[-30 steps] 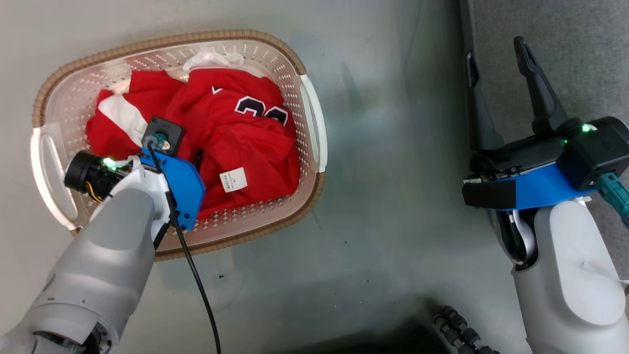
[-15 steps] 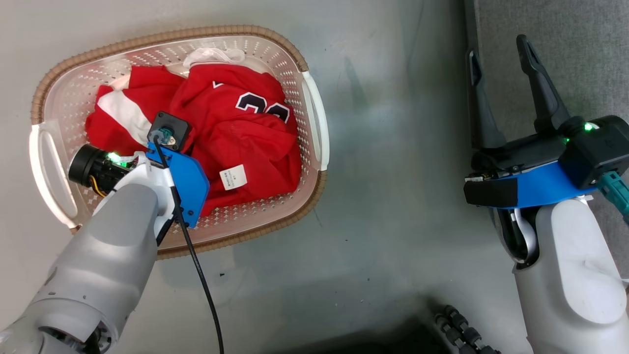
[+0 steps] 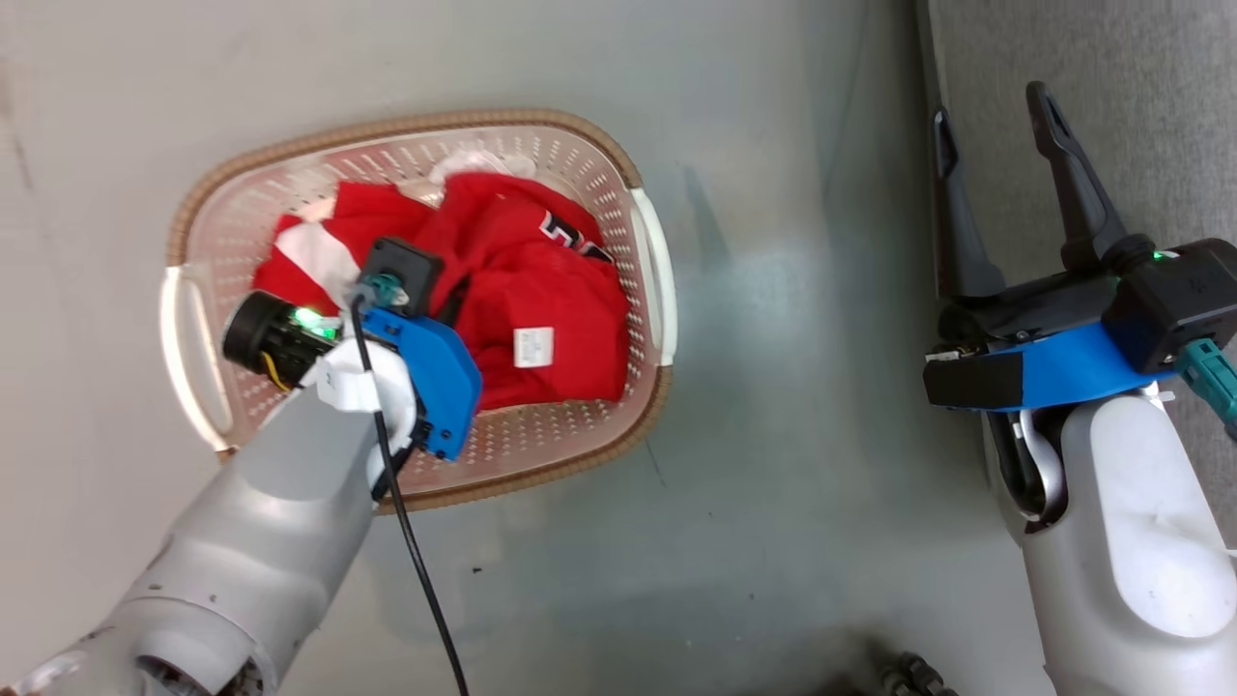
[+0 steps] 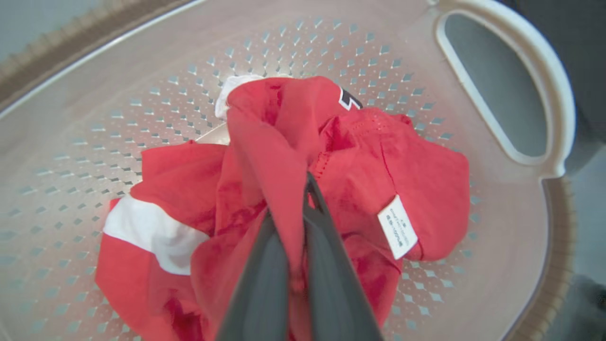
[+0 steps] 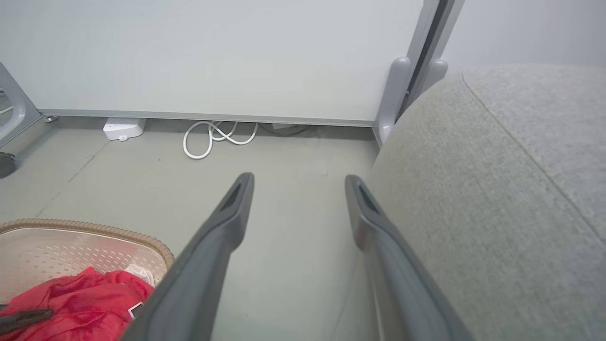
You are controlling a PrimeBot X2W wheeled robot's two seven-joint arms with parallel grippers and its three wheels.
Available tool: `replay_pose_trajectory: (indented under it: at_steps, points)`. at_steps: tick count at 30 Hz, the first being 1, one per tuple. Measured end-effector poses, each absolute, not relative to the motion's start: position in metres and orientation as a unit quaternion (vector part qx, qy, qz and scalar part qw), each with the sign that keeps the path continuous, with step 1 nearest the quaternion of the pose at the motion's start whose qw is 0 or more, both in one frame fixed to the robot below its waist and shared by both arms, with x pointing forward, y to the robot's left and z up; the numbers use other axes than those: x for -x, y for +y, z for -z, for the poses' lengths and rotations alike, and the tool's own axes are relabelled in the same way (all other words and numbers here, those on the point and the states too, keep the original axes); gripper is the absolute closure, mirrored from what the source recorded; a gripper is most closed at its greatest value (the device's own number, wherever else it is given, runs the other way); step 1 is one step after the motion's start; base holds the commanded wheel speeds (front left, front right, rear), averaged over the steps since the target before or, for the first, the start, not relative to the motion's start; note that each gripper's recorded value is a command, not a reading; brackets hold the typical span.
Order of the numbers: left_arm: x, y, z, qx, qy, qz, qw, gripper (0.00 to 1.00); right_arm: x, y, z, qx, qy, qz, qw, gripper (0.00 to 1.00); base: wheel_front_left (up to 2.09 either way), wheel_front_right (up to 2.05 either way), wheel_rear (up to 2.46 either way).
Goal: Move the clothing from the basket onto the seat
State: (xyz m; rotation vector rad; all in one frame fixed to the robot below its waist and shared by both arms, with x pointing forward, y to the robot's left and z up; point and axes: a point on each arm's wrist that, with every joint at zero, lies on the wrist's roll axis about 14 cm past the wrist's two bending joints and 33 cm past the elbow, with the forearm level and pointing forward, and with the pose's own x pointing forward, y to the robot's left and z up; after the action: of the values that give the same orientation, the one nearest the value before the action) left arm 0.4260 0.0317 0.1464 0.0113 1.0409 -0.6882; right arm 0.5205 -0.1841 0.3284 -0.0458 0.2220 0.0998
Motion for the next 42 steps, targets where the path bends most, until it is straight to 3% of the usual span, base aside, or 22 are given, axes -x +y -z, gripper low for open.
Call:
replay_pose_trajectory:
  at_steps: [19,29,42]
  points:
    - [-0.436,0.029,-0.258,0.025,0.359,0.328,0.873,1.0,-0.508,-0.162,-0.397,0.013,0.057,-0.075,0.995,0.0,0.0,0.0,0.0]
    - [-0.465,0.018,-0.358,0.043,0.213,0.332,0.918,1.0,-0.486,-0.161,-0.434,0.007,0.03,-0.072,0.997,0.0,0.0,0.0,0.0]
    - [-0.474,0.001,-0.482,0.029,0.037,0.346,0.937,1.0,-0.457,-0.16,-0.467,0.0,0.005,-0.07,0.998,0.0,0.0,0.0,0.0]
